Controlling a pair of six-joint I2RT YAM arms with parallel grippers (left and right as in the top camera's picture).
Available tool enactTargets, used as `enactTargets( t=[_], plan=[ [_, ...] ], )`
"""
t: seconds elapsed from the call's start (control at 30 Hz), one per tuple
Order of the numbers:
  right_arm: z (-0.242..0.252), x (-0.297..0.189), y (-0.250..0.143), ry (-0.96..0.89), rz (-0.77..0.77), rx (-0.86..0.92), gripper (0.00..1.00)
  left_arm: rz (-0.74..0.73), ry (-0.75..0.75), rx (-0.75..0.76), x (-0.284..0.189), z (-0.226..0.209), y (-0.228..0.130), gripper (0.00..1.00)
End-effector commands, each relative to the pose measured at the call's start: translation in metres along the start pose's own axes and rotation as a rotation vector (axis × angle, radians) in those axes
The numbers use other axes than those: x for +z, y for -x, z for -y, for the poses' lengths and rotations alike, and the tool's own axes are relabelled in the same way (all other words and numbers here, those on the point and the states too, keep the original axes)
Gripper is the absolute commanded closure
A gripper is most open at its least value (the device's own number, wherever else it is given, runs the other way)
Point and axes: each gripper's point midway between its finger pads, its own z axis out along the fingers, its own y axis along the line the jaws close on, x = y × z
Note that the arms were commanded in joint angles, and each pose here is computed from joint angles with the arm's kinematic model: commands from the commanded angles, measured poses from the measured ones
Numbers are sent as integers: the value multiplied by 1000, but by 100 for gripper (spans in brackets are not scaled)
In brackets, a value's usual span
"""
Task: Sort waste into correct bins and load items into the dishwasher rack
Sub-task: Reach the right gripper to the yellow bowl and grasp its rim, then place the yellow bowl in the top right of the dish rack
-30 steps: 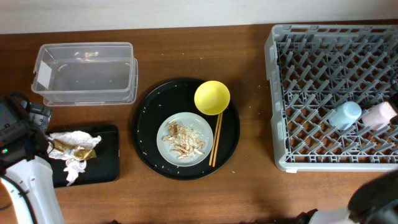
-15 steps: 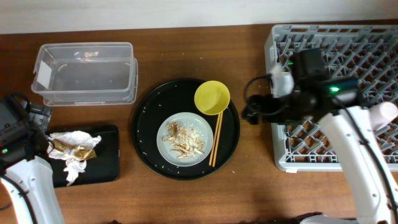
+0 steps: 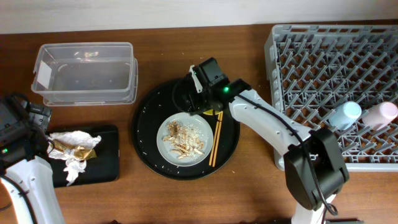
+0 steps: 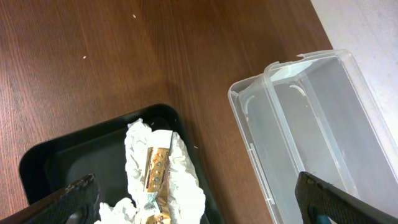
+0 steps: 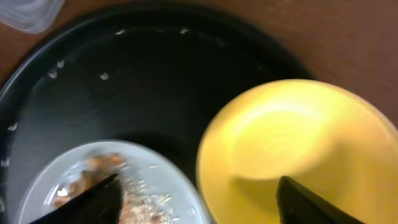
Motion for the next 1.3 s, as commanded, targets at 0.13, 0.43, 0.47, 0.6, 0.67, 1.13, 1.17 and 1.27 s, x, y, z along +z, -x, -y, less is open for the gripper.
enactTargets(
  t=[0.13,0.43,0.47,0.6,0.67,1.13,1.17,1.27],
  plan=[
    [5,38,13,-125,80,69,29,12,-2,7,-2,0,3,0],
    [11,61,1,-292,107,127,39,12,-2,8,-2,0,3,1],
    [15,66,-5,-308,92,143,40,12,-2,7,-2,0,4,1],
    [15,66,-6,-309,87,148,61,12,-2,7,-2,0,3,1],
    [14,67,-9,-299,81,181,76,12,-2,7,-2,0,4,1],
    [65,-225,91,-61,468,350,96,11,-2,8,-2,0,3,1],
    [88,-261,89,-8,520,357,96,11,-2,8,-2,0,3,1],
    [165,-327,69,110,622,407,96,12,-2,7,-2,0,4,1]
  ],
)
